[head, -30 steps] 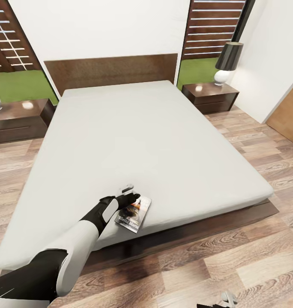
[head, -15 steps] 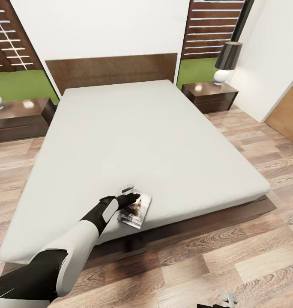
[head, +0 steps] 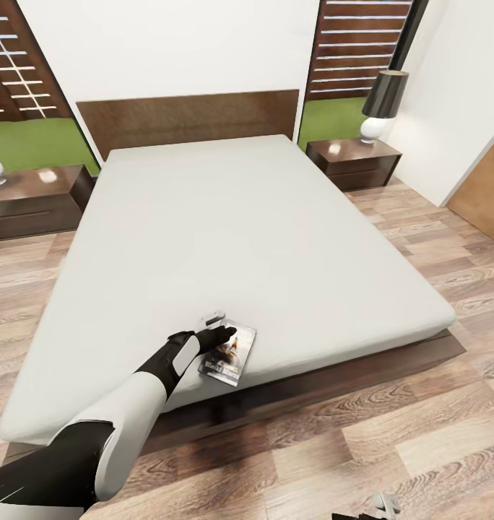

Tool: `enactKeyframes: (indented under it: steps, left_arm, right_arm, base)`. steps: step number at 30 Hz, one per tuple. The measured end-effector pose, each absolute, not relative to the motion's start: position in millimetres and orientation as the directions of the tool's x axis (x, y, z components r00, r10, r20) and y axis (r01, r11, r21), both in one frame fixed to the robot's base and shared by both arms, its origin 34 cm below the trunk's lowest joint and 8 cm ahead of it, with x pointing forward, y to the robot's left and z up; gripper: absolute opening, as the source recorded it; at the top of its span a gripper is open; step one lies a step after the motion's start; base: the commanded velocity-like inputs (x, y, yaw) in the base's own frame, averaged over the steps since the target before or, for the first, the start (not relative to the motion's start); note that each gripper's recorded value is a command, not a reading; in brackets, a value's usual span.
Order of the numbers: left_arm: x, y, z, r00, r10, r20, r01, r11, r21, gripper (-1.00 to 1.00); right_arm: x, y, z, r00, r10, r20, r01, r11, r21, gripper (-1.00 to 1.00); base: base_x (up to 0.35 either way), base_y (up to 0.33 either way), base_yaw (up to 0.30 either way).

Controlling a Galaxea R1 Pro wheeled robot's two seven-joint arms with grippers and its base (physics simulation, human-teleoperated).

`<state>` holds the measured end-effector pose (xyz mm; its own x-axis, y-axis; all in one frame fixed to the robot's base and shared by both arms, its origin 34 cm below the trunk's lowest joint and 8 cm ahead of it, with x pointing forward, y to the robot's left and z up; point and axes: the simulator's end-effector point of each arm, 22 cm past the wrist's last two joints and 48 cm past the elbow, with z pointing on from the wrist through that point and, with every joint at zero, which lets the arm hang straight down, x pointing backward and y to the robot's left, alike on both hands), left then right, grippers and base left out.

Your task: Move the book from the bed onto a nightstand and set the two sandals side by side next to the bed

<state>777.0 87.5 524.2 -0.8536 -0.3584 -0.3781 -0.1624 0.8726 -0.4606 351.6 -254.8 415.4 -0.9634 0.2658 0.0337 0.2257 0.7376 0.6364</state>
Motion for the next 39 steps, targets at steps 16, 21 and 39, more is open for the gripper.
enactKeyframes:
  steps: [16,21,39]
  left_arm:
    - [777.0,87.9,524.1,-0.853,-0.359,-0.378,-0.163,0.873,-0.46,1.0]
    - [777.0,87.8,524.1,-0.854,-0.358,-0.378,-0.163,0.873,-0.46,1.0]
    - [776.7,87.7,523.9,-0.854,-0.358,-0.378,-0.163,0.873,-0.46,1.0]
  right_arm:
    - [351.6,-254.8,415.4,-0.963,0.266,0.033,0.226,0.738,0.636,1.0]
    - [351.6,-254.8,415.4,-0.963,0.266,0.034,0.226,0.738,0.636,1.0]
    - [352.0,-254.7,415.4,-0.964,0.264,0.031,0.223,0.738,0.637,1.0]
  base:
    - [-0.075,0.0,0.0]
    - [-0.001,0.0,0.0]
    - [0.0,0.0,0.0]
